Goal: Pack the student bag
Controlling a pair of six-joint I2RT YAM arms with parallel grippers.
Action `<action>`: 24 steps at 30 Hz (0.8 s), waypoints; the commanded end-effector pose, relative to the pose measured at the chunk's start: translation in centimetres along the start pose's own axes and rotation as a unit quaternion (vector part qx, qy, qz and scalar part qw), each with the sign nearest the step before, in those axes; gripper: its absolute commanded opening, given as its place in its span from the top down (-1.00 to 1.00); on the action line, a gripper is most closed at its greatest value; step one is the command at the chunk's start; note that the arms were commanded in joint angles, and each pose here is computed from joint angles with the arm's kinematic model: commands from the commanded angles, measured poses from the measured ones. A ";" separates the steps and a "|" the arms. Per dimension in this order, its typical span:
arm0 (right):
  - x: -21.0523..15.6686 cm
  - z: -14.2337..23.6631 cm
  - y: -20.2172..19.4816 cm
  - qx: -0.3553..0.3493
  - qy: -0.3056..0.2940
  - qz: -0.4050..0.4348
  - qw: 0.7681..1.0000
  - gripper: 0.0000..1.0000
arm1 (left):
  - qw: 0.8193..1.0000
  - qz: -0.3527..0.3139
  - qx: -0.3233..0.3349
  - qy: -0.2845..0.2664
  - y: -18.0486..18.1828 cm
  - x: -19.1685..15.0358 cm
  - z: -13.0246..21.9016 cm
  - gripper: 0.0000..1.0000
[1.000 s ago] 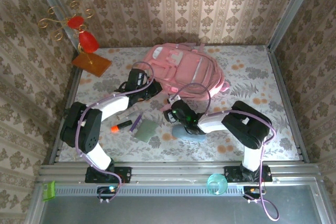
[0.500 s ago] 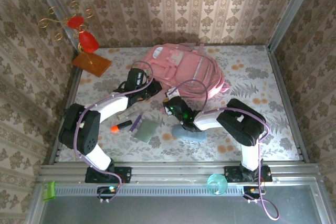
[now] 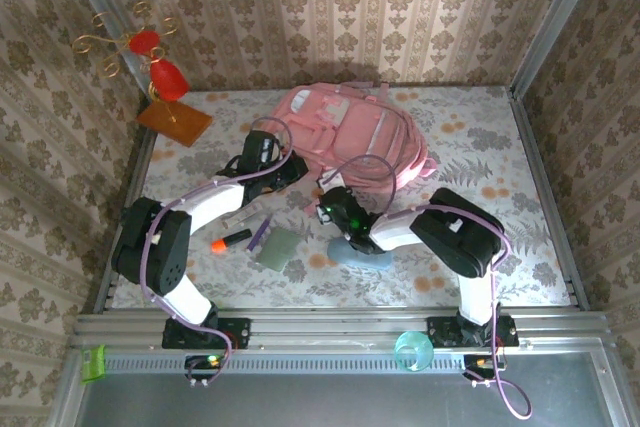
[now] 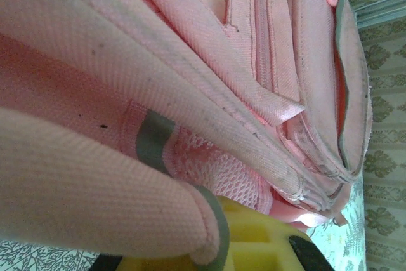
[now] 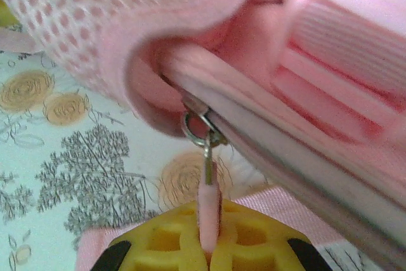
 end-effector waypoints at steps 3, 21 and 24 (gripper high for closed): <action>0.7 2.4 -1.2 -0.006 -0.007 -0.031 0.999 1.00 | 0.998 -0.051 -0.005 -0.037 -1.3 1.1 1.1 1.00; -1.4 6.3 -6.8 0.049 0.115 -0.132 0.983 1.00 | 0.995 -0.067 0.064 -0.037 3.2 2.0 0.7 1.00; -1.5 6.6 -8.1 0.034 0.131 -0.139 0.981 1.00 | 0.995 -0.070 0.068 -0.035 3.8 2.1 0.7 1.00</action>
Point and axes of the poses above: each hand's point on the last joint's axis, 136 mm out from that joint toward the fingers, its own z axis back along the fingers, its own y axis along the line the jaws close on, x = y × z, the point moved 9 cm from there along z, back along the fingers, and after that the axes turned 6 degrees about -z, right-handed, at the moved point
